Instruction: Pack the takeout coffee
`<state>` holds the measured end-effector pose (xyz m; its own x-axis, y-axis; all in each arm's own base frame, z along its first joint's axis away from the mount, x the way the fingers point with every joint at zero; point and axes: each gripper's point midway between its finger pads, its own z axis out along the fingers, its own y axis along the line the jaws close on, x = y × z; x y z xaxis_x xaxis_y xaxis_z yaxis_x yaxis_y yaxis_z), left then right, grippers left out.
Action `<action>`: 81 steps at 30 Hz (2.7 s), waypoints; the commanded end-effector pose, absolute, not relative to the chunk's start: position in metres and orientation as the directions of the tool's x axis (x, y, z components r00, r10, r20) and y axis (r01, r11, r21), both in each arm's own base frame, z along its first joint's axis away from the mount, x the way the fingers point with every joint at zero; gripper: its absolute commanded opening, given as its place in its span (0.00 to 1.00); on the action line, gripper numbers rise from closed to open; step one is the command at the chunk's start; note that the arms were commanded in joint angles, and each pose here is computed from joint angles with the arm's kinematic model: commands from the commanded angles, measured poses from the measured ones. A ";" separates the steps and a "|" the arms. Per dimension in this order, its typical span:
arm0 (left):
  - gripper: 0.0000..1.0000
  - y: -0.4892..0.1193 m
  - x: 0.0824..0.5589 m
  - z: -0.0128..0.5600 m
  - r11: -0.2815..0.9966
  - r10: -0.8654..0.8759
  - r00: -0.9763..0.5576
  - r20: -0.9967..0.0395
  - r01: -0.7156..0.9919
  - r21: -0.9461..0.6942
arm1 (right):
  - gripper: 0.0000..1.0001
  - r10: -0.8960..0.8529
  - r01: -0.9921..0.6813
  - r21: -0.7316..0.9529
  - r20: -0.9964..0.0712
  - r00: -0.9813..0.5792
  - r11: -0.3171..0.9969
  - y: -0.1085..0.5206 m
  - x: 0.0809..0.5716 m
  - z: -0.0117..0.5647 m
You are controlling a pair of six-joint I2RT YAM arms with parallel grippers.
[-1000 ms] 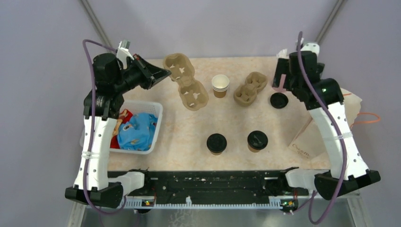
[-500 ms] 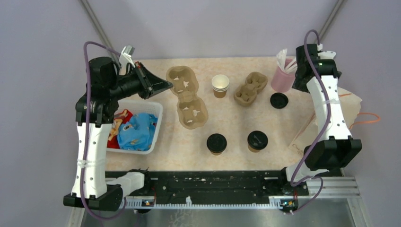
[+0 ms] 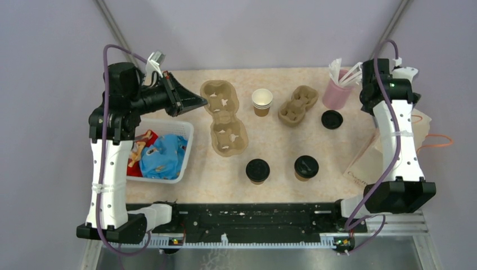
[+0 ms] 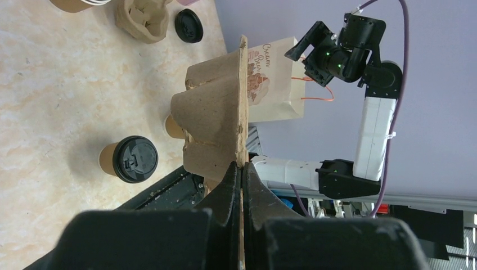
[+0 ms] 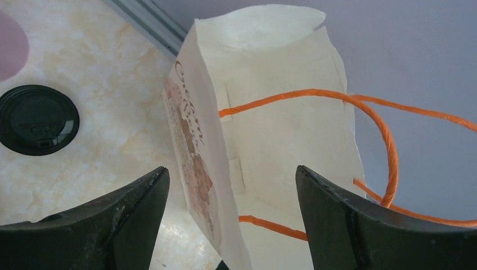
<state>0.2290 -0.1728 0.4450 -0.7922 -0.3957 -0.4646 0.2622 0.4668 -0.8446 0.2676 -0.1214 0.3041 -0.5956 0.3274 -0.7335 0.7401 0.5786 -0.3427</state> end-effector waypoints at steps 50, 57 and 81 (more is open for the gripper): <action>0.00 -0.158 0.188 0.464 0.512 -0.445 -0.651 -0.614 0.378 -0.772 | 0.00 -0.130 -0.633 -0.318 -0.936 0.326 0.705 0.111 0.251 0.554; 0.00 -0.151 0.181 0.471 0.544 -0.461 -0.608 -0.647 0.382 -0.747 | 0.00 -0.120 -0.778 -0.334 -0.939 0.321 0.533 0.174 0.251 0.545; 0.00 -0.123 0.181 0.494 0.670 -0.499 -0.441 -0.746 0.350 -0.655 | 0.00 -0.576 -0.820 -0.556 -0.719 0.390 0.138 0.327 0.276 0.391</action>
<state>0.1880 -0.1357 0.4658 -0.5654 -0.4968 -0.6584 0.3015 0.6186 -0.7256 0.2751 0.3210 0.4046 0.3175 -0.5143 -0.7967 -0.8616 0.1943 -0.4688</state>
